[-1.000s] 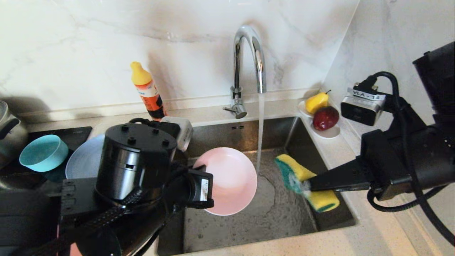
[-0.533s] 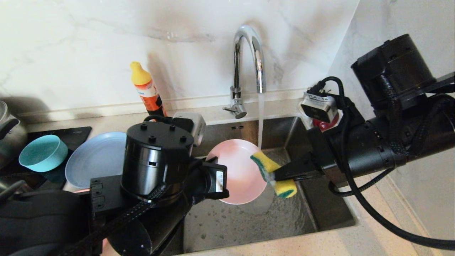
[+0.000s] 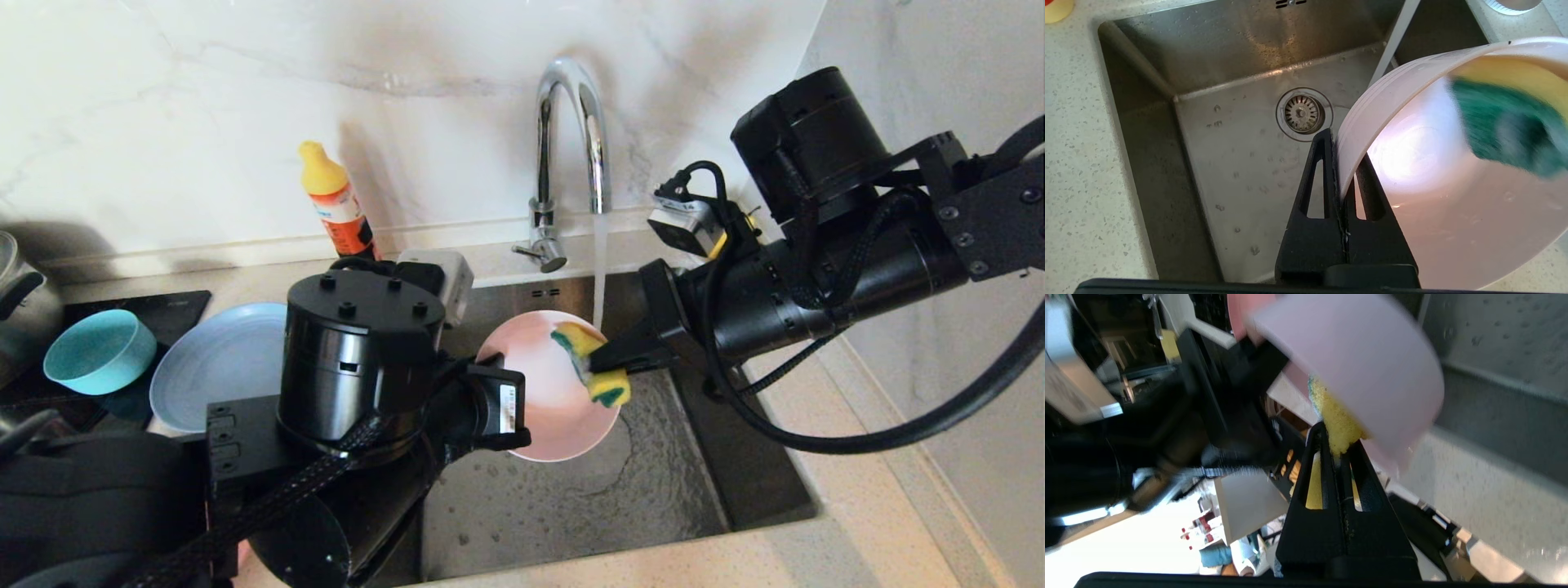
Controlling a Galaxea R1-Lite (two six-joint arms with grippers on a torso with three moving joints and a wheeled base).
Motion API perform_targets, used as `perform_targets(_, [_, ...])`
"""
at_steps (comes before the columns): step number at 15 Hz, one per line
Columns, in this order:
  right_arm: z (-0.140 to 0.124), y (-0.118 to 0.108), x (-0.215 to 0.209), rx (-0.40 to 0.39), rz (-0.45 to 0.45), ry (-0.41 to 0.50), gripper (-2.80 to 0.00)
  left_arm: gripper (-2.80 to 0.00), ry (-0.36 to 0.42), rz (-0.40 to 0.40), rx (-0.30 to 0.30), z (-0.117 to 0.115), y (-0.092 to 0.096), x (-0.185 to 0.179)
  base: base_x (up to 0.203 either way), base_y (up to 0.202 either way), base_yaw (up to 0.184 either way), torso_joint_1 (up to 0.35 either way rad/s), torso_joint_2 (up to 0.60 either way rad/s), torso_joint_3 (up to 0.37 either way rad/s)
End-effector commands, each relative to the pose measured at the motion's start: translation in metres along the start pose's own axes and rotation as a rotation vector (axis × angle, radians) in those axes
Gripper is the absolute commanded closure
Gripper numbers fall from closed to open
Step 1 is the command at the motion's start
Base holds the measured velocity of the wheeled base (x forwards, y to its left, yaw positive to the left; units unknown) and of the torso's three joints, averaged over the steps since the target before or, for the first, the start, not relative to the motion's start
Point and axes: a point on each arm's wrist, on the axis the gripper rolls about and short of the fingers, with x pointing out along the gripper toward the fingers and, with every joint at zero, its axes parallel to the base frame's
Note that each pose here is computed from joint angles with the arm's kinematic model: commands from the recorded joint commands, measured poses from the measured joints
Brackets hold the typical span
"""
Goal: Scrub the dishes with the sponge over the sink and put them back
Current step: Wipe the bowl
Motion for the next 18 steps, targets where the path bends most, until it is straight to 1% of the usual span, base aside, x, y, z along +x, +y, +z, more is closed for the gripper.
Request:
perform_targets(1, [0.009,-0.002,0.011,0.008,-0.003,0.005,0.00,0.00,-0.003,0.002,-0.003,0.000,0.000,-0.001,0.000,0.000,0.000,0.000,0.00,0.000])
perform_targets(6, [0.017,0.000,0.020,0.011,-0.005,0.016,0.00,0.00,-0.008,0.001,-0.005,0.002,0.002,-0.003,0.000,0.000,0.000,0.000,0.00,0.000])
perform_targets(9, [0.012,0.007,0.023,0.000,0.004,0.039,0.00,0.00,-0.006,0.001,-0.008,0.001,0.002,-0.003,0.000,0.000,0.000,0.000,0.00,0.000])
perform_targets(11, [0.010,0.014,0.018,-0.015,0.019,0.032,0.00,0.00,-0.001,0.001,-0.005,0.000,0.001,-0.002,0.000,0.000,0.000,0.000,0.00,0.000])
perform_targets(14, [0.009,0.018,0.011,-0.023,0.028,0.020,0.00,0.00,0.002,0.001,-0.006,-0.001,0.002,-0.002,0.000,0.000,0.000,0.000,0.00,0.000])
perform_targets(16, [0.006,0.021,0.001,-0.022,0.022,0.019,0.00,0.00,0.006,0.003,-0.003,-0.003,0.003,-0.003,0.000,0.000,0.000,0.000,0.00,0.000])
perform_targets(18, [0.005,0.019,-0.006,-0.014,-0.003,0.006,0.00,0.00,0.006,0.002,-0.004,-0.003,0.003,-0.003,0.000,0.000,0.000,0.000,0.00,0.000])
